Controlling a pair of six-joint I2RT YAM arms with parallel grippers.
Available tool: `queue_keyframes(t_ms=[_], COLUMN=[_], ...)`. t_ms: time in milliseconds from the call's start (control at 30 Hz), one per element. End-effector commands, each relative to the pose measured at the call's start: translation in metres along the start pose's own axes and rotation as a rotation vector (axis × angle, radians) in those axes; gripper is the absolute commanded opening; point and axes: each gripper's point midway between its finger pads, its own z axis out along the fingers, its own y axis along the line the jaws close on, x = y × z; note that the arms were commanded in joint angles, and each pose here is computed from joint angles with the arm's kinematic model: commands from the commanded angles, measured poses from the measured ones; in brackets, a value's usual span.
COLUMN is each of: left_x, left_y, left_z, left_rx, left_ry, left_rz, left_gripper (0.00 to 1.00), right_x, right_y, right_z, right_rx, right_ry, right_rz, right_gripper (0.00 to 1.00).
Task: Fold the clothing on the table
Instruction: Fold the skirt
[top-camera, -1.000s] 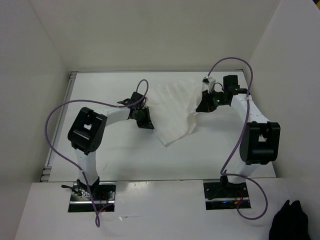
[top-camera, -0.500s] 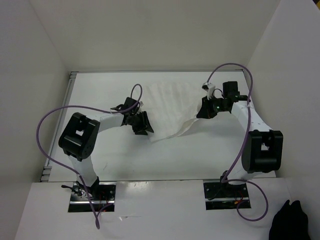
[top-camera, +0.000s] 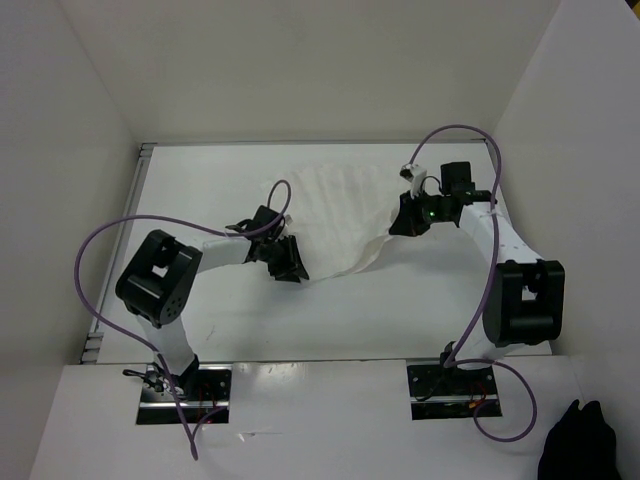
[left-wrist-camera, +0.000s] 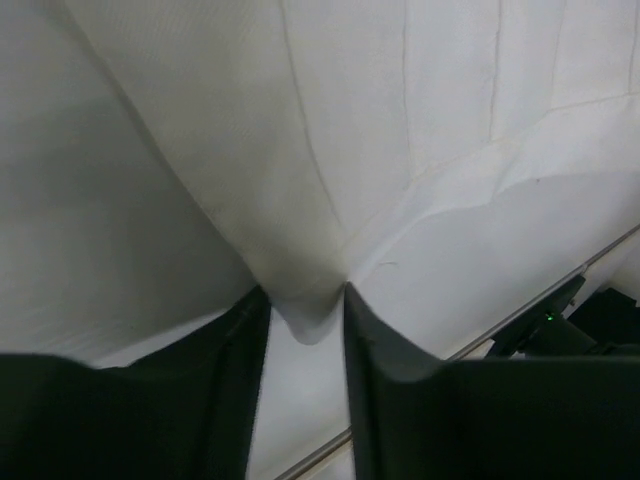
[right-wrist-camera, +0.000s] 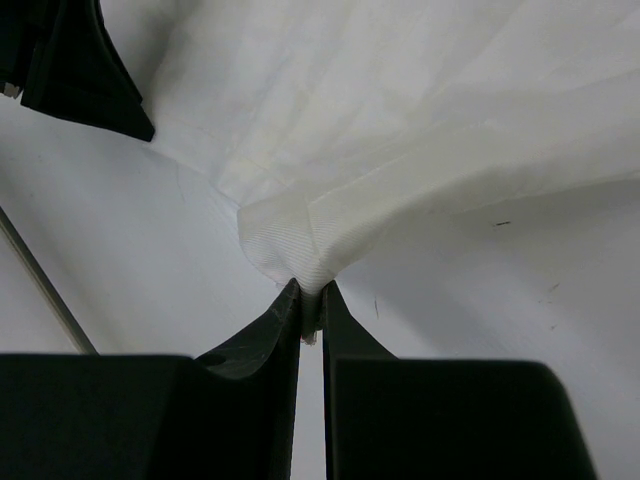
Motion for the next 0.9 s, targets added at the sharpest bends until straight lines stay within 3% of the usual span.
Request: queue_keyframes(t_ms=[0, 33, 67, 200, 333, 700, 800, 867], left_x=[-0.003, -0.005, -0.009, -0.024, -0.031, 0.037, 0.040, 0.037], left_y=[0.005, 0.003, 0.007, -0.004, -0.021, -0.024, -0.031, -0.044], left_z=[0.010, 0.010, 0.011, -0.004, -0.036, -0.082, -0.109, -0.133], left_rx=[-0.012, -0.005, -0.026, -0.034, -0.029, -0.064, -0.054, -0.029], left_ry=[-0.006, -0.014, -0.034, -0.090, -0.148, -0.127, -0.168, -0.219], left_rz=[0.001, 0.015, 0.015, 0.065, 0.103, 0.125, 0.125, 0.127], left_gripper=[0.37, 0.08, 0.00, 0.00, 0.00, 0.00, 0.00, 0.00], right_x=[-0.005, -0.006, -0.001, 0.004, 0.017, 0.079, 0.072, 0.049], right_y=[0.000, -0.003, -0.009, -0.028, -0.018, 0.006, 0.023, 0.039], right_z=[0.001, -0.001, 0.000, -0.014, -0.027, -0.064, -0.088, -0.110], right_rx=[0.011, 0.032, 0.060, 0.217, 0.214, 0.240, 0.273, 0.345], right_ry=[-0.022, -0.022, -0.008, 0.011, 0.054, 0.213, 0.163, 0.041], right_rz=[-0.036, -0.062, -0.071, -0.192, -0.267, -0.429, -0.535, -0.636], right_gripper=[0.00, 0.00, 0.00, 0.00, 0.00, 0.00, 0.00, 0.00])
